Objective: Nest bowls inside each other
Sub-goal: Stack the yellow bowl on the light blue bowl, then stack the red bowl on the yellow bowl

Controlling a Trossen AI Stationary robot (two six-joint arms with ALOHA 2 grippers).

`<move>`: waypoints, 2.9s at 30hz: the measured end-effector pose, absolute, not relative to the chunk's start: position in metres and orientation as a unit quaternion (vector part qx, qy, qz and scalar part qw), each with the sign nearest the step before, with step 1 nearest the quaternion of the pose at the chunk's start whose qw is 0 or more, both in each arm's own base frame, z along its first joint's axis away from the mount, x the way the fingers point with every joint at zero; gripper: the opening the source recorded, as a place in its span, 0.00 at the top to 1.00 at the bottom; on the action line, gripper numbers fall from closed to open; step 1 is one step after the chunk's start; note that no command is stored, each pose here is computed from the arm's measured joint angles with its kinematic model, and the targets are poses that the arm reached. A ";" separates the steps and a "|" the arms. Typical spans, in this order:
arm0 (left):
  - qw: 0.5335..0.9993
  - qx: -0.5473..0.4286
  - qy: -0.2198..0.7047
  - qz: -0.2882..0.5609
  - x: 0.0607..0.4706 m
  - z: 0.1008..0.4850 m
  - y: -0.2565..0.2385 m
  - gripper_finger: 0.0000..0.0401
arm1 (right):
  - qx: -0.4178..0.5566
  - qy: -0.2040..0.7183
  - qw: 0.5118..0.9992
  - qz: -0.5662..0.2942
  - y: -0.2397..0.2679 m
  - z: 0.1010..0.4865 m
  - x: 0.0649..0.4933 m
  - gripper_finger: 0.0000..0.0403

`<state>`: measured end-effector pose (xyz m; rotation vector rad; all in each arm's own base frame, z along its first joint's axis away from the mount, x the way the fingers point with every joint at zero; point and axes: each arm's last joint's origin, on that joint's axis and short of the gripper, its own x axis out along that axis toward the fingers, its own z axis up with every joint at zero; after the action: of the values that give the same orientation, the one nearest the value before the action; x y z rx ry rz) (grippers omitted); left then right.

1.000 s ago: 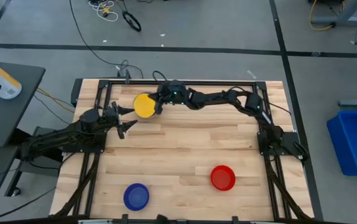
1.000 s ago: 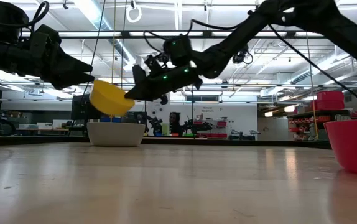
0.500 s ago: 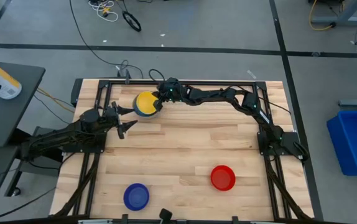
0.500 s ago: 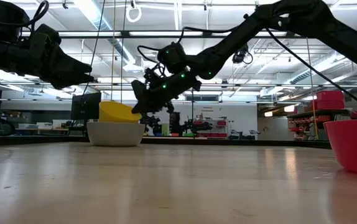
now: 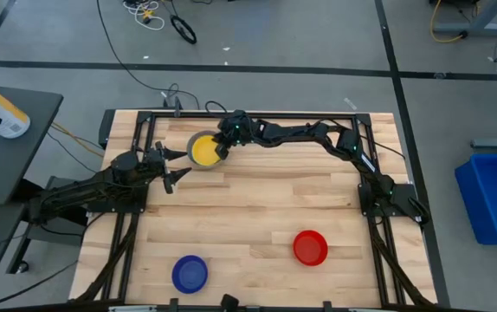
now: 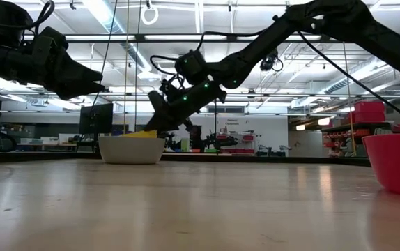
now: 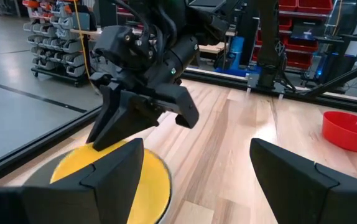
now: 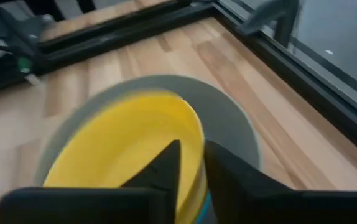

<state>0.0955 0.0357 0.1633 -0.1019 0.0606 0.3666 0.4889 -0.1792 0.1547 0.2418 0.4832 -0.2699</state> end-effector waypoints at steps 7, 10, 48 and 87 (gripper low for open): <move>0.982 -0.051 0.030 0.182 0.096 0.163 0.036 0.24 | 0.111 0.206 0.966 -0.107 -0.179 0.161 0.492 0.56; 0.982 -0.051 0.030 0.182 0.096 0.163 0.036 0.24 | 0.098 0.193 0.971 -0.105 -0.179 0.164 0.493 0.52; 0.981 -0.050 0.037 0.184 0.095 0.163 0.036 0.24 | 0.006 0.340 0.929 -0.144 0.041 0.195 0.319 0.49; 0.981 -0.051 0.033 0.184 0.095 0.163 0.036 0.24 | 0.186 0.487 0.834 -0.182 0.140 0.165 0.176 0.48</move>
<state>0.0954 0.0358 0.1633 -0.1020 0.0662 0.3709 0.1756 0.1401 0.1651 0.3935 1.0320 -0.3861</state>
